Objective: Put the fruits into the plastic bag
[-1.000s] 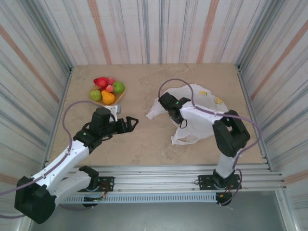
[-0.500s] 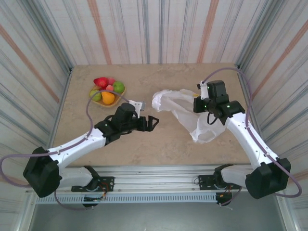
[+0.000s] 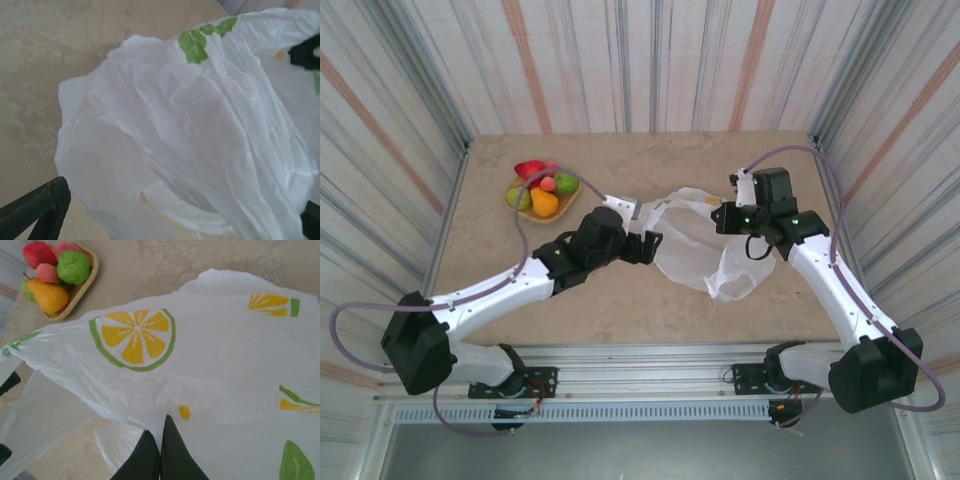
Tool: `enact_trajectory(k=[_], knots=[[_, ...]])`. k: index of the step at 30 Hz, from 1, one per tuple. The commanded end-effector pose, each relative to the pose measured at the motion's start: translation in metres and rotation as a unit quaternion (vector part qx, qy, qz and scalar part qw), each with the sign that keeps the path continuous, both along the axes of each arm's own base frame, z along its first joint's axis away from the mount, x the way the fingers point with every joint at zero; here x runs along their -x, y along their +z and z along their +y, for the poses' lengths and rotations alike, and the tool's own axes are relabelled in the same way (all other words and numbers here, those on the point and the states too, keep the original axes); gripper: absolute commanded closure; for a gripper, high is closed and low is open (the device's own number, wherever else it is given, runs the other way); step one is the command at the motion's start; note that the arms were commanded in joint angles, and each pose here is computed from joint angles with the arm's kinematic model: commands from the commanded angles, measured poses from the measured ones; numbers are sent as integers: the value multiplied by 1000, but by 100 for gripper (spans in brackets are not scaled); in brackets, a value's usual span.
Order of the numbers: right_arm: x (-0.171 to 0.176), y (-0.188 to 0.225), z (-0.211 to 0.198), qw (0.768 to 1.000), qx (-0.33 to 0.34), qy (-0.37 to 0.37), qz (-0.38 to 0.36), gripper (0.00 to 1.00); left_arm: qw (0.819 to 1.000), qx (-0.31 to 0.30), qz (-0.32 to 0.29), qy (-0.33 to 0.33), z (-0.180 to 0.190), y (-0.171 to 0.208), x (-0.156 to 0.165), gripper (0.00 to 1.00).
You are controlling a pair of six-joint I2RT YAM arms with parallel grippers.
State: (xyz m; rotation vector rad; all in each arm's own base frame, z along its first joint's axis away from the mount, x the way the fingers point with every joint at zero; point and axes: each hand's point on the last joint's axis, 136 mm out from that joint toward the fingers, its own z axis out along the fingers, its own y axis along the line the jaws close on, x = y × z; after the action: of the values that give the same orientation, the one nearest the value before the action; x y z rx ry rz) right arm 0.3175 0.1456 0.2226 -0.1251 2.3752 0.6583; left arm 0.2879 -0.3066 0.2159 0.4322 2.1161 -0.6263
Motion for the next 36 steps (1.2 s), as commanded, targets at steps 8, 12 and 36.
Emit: enact_trajectory(k=[8, 12, 36], knots=[[-2, 4, -9, 1000, 13, -16, -20, 100, 999, -44, -7, -27, 1, 10, -2, 53], [-2, 9, -15, 994, 69, 2, -80, 99, 997, 8, 12, -81, -8, 37, 6, 95], [-4, -7, 32, 947, 247, 126, -160, 37, 973, 107, 110, -175, -40, 100, 12, 100]])
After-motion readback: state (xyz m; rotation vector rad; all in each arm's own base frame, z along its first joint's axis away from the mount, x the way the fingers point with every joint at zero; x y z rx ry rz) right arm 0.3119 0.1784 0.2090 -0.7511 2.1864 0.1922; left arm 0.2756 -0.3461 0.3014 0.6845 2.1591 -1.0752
